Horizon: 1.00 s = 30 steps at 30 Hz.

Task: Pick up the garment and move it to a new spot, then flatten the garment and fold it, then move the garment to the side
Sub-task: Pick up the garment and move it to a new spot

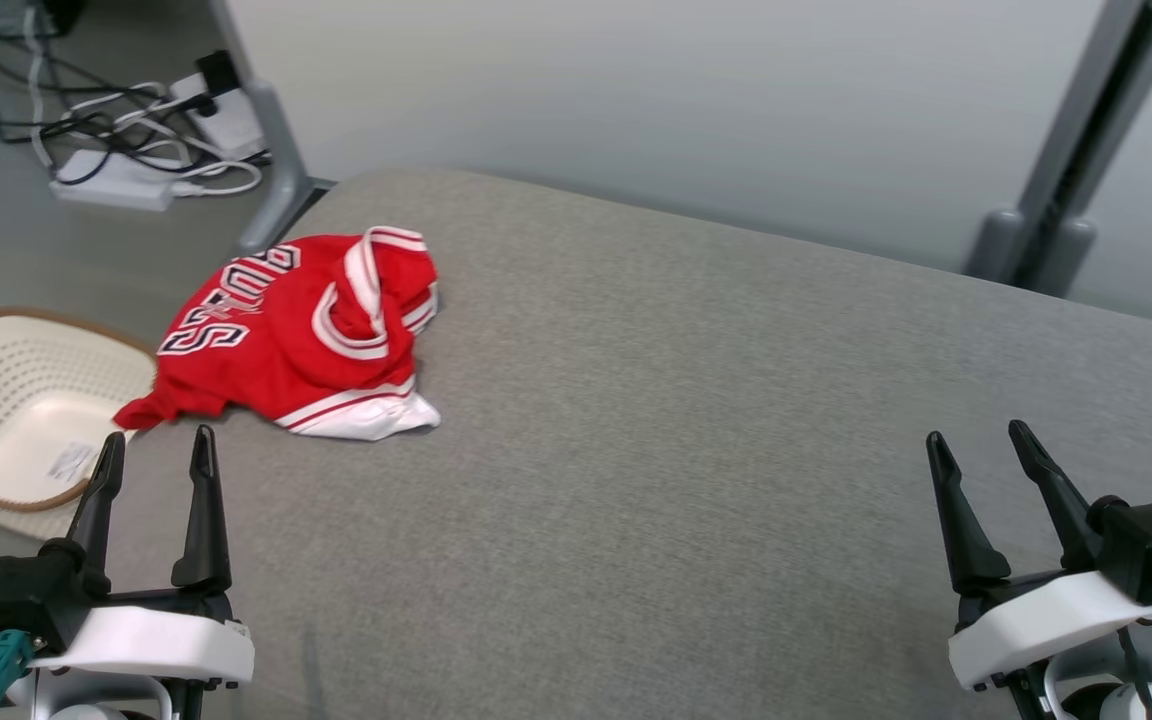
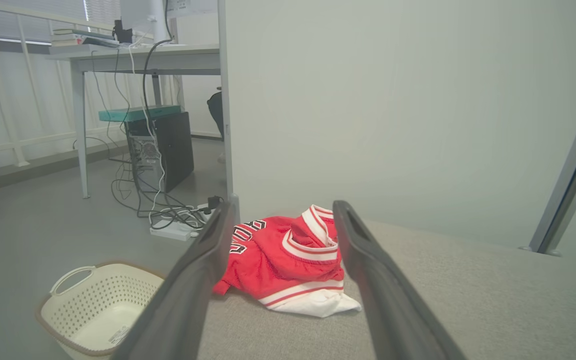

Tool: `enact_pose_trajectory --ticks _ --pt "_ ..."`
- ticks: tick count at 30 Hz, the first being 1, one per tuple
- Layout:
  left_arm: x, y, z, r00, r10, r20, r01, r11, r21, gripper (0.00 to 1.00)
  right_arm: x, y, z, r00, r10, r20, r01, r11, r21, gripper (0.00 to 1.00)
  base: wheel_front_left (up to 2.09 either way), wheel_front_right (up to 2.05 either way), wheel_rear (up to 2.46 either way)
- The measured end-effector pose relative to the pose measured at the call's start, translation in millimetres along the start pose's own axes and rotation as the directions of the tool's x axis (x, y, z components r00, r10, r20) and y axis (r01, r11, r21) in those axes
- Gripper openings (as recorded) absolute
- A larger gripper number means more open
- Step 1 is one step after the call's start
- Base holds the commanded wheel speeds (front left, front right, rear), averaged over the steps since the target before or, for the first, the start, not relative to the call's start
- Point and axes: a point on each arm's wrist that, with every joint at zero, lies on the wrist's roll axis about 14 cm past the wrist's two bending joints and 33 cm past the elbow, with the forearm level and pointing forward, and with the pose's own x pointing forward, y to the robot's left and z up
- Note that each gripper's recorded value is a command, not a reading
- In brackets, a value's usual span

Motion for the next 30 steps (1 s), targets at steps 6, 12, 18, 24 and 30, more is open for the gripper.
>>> enact_pose_trajectory --ticks 6,12,18,24,30 --pt "-16.2 29.1 3.2 0.996 0.088 0.007 -0.088 0.996 0.015 1.00 17.9 25.0 -10.9 0.996 0.080 -0.025 -0.080 0.997 0.015 1.00 0.00 0.00 0.00" --pt "-15.4 29.7 1.1 0.995 0.096 0.002 -0.096 0.995 0.013 1.00 21.2 26.6 -15.9 0.996 0.087 -0.036 -0.087 0.996 0.022 1.00 0.00 0.00 0.00" --pt "-3.7 20.9 3.6 0.998 0.068 0.012 -0.068 0.998 0.017 1.00 24.3 24.4 -18.0 0.996 0.085 -0.038 -0.084 0.996 0.030 1.00 0.00 0.00 0.00" --pt "33.4 -6.7 18.8 0.998 -0.036 0.043 0.034 0.999 0.038 1.00 32.0 15.2 -21.3 0.997 0.070 -0.045 -0.068 0.997 0.026 1.00 0.00 0.00 0.00" --pt "80.8 -26.8 -21.3 0.987 -0.089 -0.133 0.093 0.996 0.019 1.00 46.5 3.0 -35.0 0.995 0.055 -0.078 -0.053 0.998 0.026 1.00 0.00 0.00 0.00"
